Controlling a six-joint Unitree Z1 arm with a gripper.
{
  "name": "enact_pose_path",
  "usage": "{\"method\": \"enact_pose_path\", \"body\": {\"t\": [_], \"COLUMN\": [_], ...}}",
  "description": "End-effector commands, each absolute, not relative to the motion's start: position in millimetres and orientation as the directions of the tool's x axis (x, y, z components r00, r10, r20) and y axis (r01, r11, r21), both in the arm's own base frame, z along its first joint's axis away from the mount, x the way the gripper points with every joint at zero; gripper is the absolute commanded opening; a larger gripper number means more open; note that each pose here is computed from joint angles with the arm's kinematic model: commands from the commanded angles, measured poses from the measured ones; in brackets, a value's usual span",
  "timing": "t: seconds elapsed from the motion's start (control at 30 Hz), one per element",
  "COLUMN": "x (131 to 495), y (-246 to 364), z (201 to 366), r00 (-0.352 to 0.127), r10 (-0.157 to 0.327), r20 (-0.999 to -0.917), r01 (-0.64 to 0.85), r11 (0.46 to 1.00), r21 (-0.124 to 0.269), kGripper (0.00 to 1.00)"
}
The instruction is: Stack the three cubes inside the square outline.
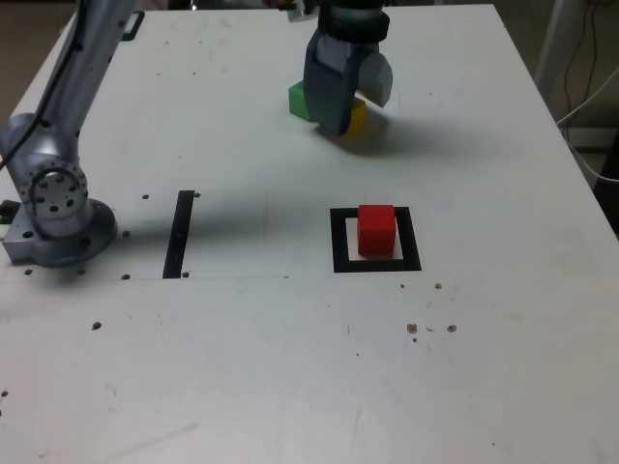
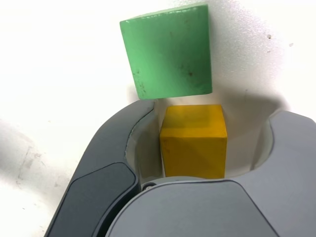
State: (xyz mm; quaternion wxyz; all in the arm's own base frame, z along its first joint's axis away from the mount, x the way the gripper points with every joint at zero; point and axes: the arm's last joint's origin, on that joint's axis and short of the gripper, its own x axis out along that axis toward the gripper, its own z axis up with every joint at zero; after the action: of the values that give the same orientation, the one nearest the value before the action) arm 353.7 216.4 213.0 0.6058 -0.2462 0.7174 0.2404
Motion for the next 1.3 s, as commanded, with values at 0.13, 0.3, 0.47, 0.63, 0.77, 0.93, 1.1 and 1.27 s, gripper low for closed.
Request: {"method": "enact_pose_path", "body": {"t": [0.13, 0.3, 0.47, 0.63, 0.77, 0.93, 1.1, 1.27], "x": [357, 357, 358, 358, 359, 362, 366, 366], "y": [217, 218, 218, 216, 214, 207, 182, 134], "z": [214.8, 215.1, 219.5, 225.7, 230.4, 237.3, 258.1, 284.3], "r00": [-0.123, -0.117, -0.101, -0.086, -0.079, -0.048, 0.003, 0.037], "r10": [-0.041, -0.026, -0.006, 0.015, 0.033, 0.034, 0.034, 0.013], "r20": [-0.9916, -0.9928, -0.9948, -0.9962, -0.9963, -0.9983, -0.9994, -0.9992], "r01": [-0.646, -0.646, -0.645, -0.641, -0.631, -0.590, -0.487, -0.305], "r11": [0.762, 0.761, 0.761, 0.765, 0.772, 0.806, 0.873, 0.952], "r21": [0.048, 0.056, 0.061, 0.066, 0.076, 0.056, 0.028, 0.001], "kGripper": [0.51, 0.41, 0.25, 0.13, 0.07, 0.00, 0.00, 0.00]}}
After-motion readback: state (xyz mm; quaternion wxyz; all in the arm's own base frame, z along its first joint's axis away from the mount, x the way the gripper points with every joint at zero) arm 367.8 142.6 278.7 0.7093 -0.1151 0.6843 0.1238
